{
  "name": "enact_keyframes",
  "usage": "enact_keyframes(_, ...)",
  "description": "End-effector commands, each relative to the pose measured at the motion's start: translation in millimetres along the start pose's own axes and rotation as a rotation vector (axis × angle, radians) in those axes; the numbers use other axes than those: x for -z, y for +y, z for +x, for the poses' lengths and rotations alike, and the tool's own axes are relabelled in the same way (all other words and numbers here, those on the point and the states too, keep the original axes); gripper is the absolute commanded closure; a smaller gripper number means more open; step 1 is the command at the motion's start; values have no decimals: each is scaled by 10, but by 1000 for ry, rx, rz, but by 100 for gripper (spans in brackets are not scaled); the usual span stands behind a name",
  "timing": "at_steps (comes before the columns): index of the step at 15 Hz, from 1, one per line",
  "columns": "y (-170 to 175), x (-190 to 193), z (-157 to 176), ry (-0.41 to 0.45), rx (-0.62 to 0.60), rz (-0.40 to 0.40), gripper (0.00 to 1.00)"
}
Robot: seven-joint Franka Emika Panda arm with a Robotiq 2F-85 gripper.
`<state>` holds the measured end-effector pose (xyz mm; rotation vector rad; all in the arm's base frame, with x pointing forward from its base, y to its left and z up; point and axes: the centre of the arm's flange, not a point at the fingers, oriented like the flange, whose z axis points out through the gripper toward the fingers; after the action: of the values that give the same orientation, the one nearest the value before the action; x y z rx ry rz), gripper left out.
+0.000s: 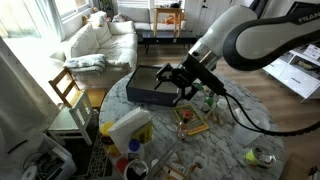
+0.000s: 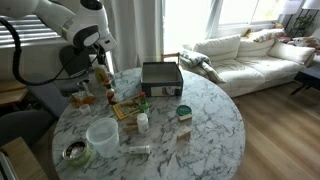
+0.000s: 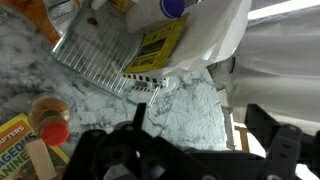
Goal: Move the glasses to the left
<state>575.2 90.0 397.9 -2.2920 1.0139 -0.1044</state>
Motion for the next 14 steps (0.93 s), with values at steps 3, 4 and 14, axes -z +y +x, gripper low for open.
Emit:
enact_keyframes(3, -69, 342, -12, 86, 53, -73, 0)
enact_keyframes(4, -84, 406, -18, 100, 66, -75, 0)
enact_keyframes(14, -193, 523, 81, 185, 78, -41, 0)
